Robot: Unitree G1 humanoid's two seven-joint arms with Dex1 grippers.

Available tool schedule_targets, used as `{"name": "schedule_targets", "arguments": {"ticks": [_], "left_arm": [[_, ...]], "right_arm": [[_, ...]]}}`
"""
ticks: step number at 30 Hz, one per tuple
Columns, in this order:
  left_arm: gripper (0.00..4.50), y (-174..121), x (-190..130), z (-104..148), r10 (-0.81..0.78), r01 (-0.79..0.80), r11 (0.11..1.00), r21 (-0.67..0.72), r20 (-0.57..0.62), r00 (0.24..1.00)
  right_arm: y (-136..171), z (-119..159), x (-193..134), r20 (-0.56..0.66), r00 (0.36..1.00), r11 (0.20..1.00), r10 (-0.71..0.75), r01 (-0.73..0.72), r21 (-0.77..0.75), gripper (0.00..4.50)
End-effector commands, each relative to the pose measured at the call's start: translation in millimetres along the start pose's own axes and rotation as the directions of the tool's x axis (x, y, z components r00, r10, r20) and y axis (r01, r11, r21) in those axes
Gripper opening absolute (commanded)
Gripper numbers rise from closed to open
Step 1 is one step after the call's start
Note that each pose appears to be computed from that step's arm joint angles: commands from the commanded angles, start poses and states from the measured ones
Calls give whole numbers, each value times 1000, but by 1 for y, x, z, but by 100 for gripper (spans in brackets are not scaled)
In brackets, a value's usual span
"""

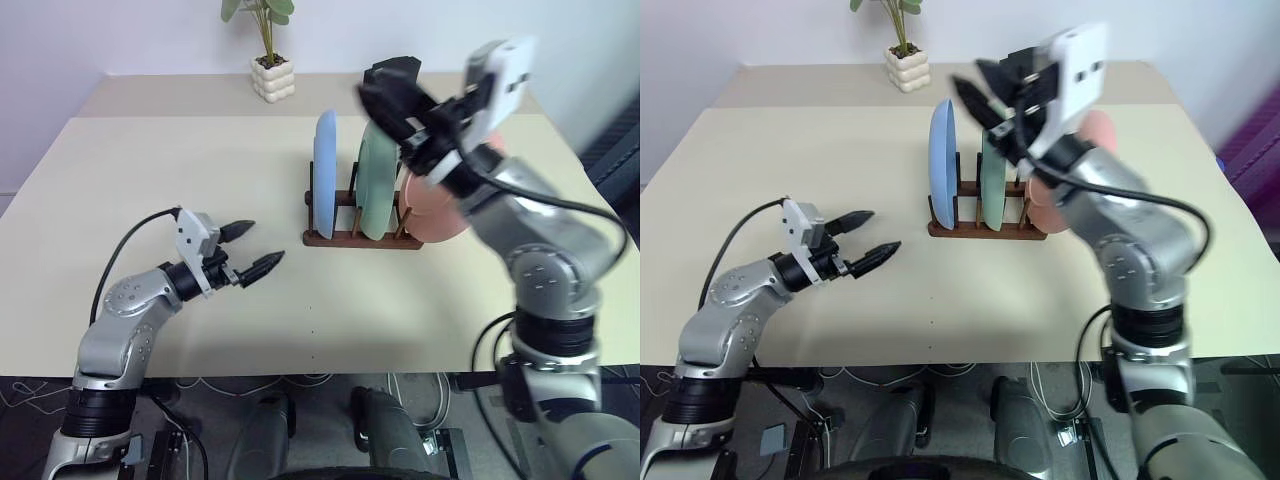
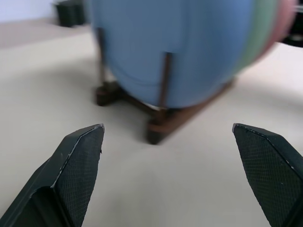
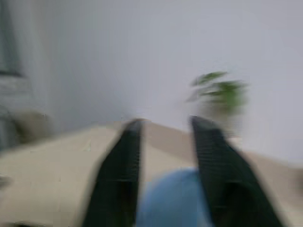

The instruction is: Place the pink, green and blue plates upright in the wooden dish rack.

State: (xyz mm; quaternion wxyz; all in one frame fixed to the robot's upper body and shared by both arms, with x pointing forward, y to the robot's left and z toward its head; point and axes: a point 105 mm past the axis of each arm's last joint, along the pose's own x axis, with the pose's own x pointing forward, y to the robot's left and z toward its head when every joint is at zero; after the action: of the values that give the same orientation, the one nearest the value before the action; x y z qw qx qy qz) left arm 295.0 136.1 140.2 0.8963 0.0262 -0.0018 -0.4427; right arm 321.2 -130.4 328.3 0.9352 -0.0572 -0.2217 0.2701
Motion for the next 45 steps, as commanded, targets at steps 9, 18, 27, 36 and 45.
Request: {"name": "schedule_targets", "arguments": {"ticks": [9, 18, 27, 36, 45], "left_arm": [[450, -51, 32, 1, -230, 231, 973, -14, 23, 973], [450, -47, 31, -7, -227, 227, 974, -9, 16, 974], [450, -46, 27, -14, -212, 212, 977, -16, 16, 977], [450, -36, 30, -13, -155, 155, 988, 6, 27, 987], [450, 43, 6, -22, 189, -184, 972, 148, -21, 982]], "right_arm": [[-107, -33, -84, -231, 828, 821, -511, 389, -418, 2], [-63, -72, -78, -380, 868, 925, -320, 199, -324, 2], [-44, -59, -61, -322, 922, 952, -214, 123, -279, 2], [-76, -74, -84, -363, 862, 914, -354, 237, -328, 2], [-96, -120, -138, -468, 808, 929, -357, 255, -269, 2]]}}
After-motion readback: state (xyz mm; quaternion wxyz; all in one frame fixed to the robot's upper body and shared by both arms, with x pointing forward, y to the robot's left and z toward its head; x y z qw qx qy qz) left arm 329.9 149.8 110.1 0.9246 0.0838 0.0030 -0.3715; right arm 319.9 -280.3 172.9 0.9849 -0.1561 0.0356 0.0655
